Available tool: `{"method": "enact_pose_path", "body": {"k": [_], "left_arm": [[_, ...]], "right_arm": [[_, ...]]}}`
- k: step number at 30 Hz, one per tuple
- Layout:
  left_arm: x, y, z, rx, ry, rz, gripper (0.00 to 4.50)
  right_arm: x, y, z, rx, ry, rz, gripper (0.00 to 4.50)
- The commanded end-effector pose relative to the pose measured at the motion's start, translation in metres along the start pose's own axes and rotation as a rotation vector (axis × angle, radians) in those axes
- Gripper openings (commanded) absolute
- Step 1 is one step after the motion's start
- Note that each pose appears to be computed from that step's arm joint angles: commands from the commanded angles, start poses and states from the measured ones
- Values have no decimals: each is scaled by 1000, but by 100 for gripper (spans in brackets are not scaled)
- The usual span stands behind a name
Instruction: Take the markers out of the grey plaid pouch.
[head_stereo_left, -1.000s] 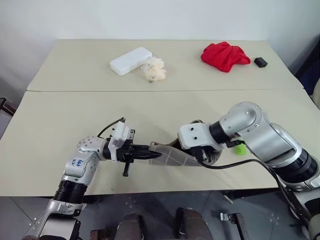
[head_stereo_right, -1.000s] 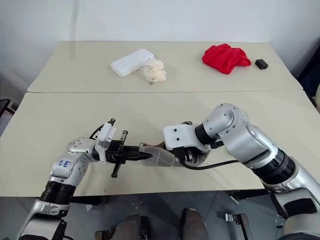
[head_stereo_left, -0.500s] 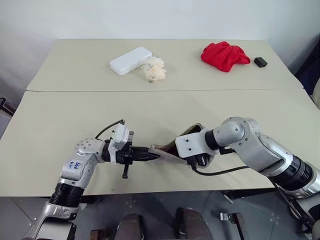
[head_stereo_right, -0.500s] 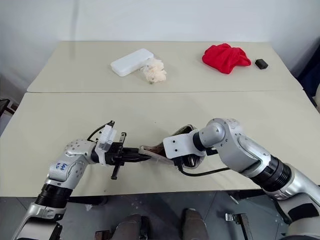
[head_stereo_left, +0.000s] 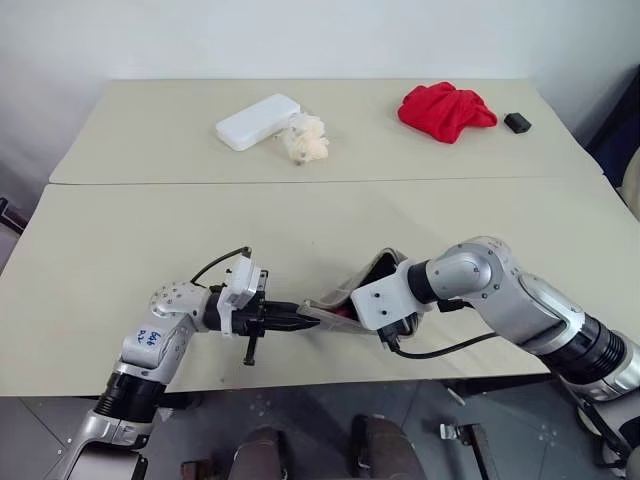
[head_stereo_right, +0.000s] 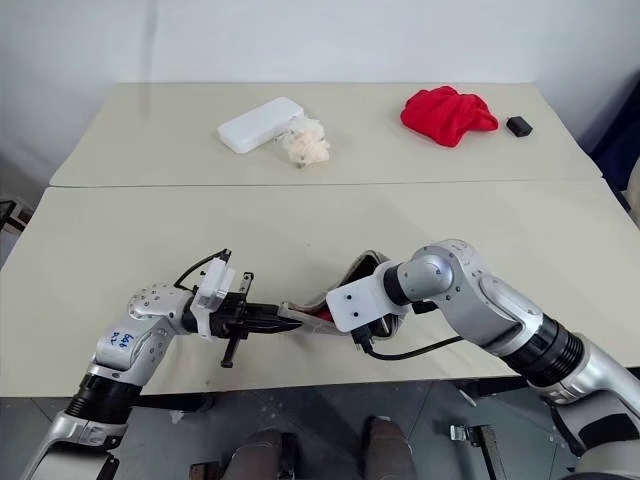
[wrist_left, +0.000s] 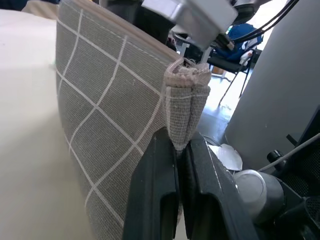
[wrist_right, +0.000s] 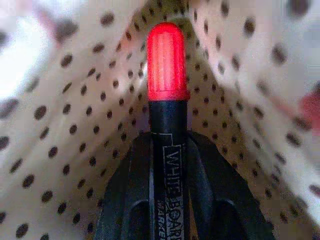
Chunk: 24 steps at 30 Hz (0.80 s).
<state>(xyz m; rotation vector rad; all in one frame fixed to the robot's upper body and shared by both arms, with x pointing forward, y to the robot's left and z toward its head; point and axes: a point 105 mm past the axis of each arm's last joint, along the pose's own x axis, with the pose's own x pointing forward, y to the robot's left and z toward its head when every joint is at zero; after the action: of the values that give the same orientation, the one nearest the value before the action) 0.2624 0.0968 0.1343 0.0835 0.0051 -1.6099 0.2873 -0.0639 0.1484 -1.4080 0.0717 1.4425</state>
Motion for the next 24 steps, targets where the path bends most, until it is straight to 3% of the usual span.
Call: {"method": "enact_pose_path", "body": {"k": [1, 5, 9, 16, 24], "left_arm": [[-5, 3, -1, -10, 4, 14, 0], [-2, 5, 0, -6, -5, 15, 0], [0, 7, 1, -6, -17, 27, 0], [-6, 15, 7, -80, -90, 123, 0], [-13, 20, 10, -159, -131, 182, 0]], "right_arm": [[5, 5, -18, -68, 106, 59, 56], [11, -6, -21, -100, 193, 65, 56], [19, -27, 1, -70, 137, -17, 56], [-6, -14, 11, -122, 114, 39, 56], [-17, -20, 4, -101, 137, -47, 56]]}}
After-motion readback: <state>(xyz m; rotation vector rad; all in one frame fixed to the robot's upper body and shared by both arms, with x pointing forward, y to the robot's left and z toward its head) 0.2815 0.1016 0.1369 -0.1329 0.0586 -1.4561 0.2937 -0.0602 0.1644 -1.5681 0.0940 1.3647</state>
